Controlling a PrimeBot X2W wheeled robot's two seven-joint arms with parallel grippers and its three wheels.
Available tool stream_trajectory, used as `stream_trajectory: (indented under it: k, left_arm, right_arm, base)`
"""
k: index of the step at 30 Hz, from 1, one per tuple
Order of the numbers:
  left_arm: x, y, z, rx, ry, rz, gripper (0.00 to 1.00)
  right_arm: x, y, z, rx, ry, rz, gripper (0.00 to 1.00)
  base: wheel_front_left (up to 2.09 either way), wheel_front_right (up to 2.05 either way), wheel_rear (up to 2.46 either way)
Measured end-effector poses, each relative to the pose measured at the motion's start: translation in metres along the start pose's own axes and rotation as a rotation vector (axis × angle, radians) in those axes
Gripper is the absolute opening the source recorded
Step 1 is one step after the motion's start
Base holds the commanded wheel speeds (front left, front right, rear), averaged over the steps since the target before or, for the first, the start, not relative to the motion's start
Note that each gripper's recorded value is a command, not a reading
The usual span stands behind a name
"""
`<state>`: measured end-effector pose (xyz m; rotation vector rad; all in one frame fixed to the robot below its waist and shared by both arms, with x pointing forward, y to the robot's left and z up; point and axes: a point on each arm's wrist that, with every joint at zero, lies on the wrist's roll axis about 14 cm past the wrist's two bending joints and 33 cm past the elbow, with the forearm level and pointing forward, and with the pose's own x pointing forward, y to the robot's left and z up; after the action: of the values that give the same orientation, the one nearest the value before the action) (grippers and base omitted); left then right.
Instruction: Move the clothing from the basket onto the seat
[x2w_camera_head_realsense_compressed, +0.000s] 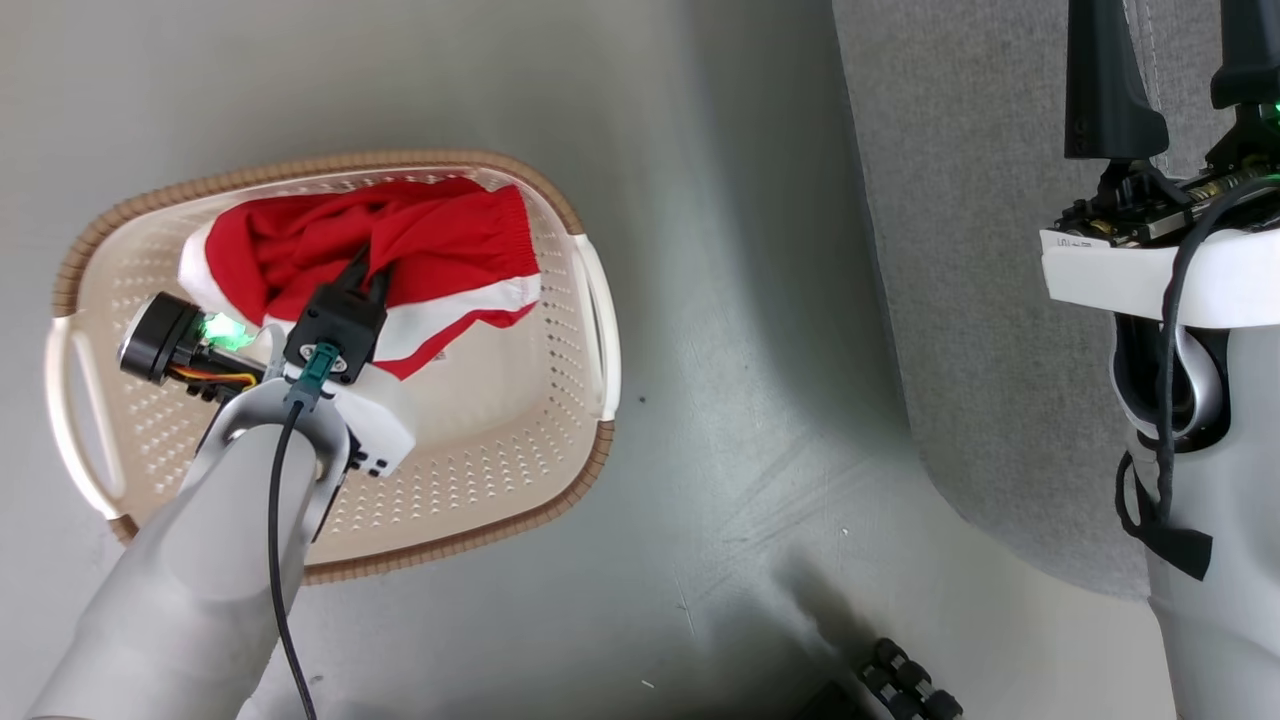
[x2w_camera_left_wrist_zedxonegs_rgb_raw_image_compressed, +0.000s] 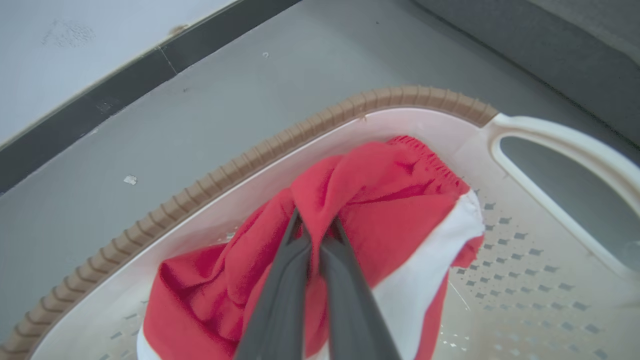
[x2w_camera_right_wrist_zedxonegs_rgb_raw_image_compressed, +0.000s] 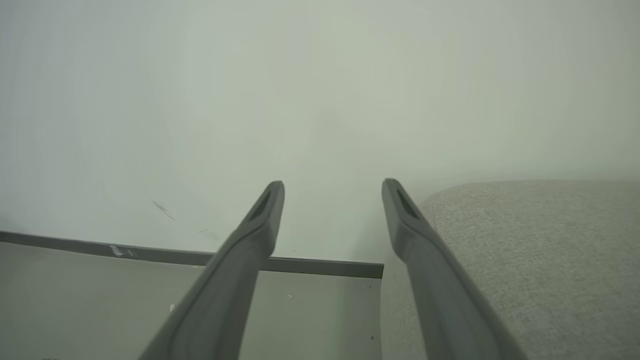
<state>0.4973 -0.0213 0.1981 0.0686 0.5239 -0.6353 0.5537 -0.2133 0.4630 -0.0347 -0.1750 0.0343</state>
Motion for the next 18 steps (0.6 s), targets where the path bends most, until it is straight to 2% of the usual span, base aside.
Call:
stream_trajectory:
  k: [4,18]
  left_arm:
    - [-0.006,0.011,0.030,-0.040,-0.080,0.052,0.00]
    - [-0.049,0.038,0.118,-0.078,-0.300,0.168,0.00]
  right_arm:
    - [0.001,0.003,0.006,0.000,-0.010,0.004,1.00]
    - [-0.007,0.011,0.021,0.014,-0.004,0.011,1.00]
  base:
    - [0.00,0.00,0.00]
    - [0.00,0.00,0.00]
